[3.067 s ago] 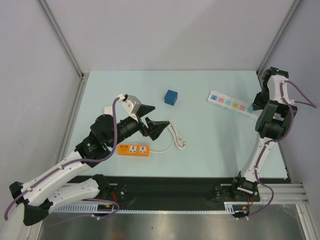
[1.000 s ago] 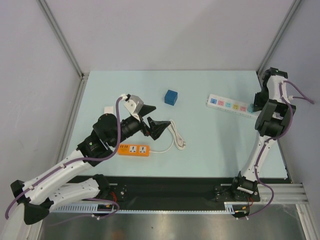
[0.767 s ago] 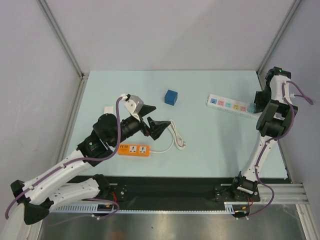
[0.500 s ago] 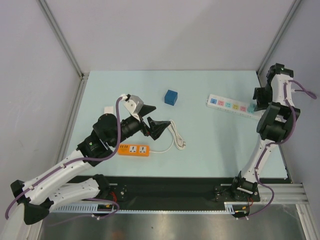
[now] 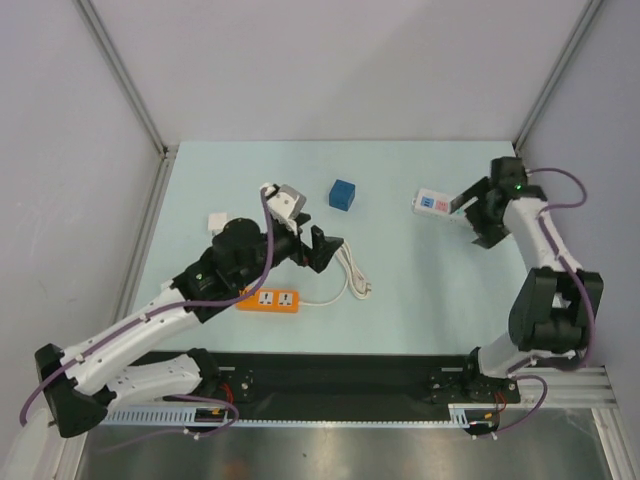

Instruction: Insert the plug

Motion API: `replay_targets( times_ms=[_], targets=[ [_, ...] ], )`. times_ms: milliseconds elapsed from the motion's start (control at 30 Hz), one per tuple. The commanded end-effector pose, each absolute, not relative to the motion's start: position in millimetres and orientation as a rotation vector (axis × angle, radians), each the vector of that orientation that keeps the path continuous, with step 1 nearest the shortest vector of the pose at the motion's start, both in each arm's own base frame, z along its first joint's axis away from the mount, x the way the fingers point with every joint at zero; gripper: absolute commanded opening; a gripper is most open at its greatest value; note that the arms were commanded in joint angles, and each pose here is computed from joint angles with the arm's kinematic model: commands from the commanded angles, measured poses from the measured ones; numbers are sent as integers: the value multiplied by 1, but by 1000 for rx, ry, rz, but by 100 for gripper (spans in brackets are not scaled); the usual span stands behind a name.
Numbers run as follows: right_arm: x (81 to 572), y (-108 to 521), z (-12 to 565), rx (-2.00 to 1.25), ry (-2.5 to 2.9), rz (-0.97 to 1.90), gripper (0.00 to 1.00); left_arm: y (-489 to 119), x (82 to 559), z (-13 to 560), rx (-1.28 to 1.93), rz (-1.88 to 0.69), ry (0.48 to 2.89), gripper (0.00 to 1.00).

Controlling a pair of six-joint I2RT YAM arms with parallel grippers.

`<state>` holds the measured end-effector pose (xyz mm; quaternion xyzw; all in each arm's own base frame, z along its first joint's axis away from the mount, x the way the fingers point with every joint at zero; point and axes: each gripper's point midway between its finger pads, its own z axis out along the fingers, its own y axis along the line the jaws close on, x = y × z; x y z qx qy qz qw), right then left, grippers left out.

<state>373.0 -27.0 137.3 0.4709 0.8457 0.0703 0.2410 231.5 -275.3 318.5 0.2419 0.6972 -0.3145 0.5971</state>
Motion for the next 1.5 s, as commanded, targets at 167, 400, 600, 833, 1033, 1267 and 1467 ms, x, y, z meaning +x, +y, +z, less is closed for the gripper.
replay_targets(
  times_ms=[167, 400, 600, 833, 1033, 1267, 1467],
  targets=[
    [320, 98, 210, 467, 2179, 529, 100, -265, 310, 291, 347, -560, 1931, 98],
    [260, 135, 238, 185, 2075, 733, 100, -262, 401, 261, 216, -372, 2020, 95],
    [232, 135, 251, 129, 2045, 779, 99, -289, 466, 206, 254, -199, 2116, 93],
    [219, 130, 256, 130, 2018, 776, 99, -316, 504, 156, 330, -157, 2162, 86],
    [216, 132, 264, 117, 2003, 788, 99, -327, 519, 115, 392, -144, 2209, 86],
    [218, 128, 274, 126, 1979, 771, 99, -309, 539, 83, 279, -179, 2308, 81],
    [219, 128, 273, 136, 1977, 770, 98, -317, 538, 88, 343, -335, 2303, 40]
  ],
)
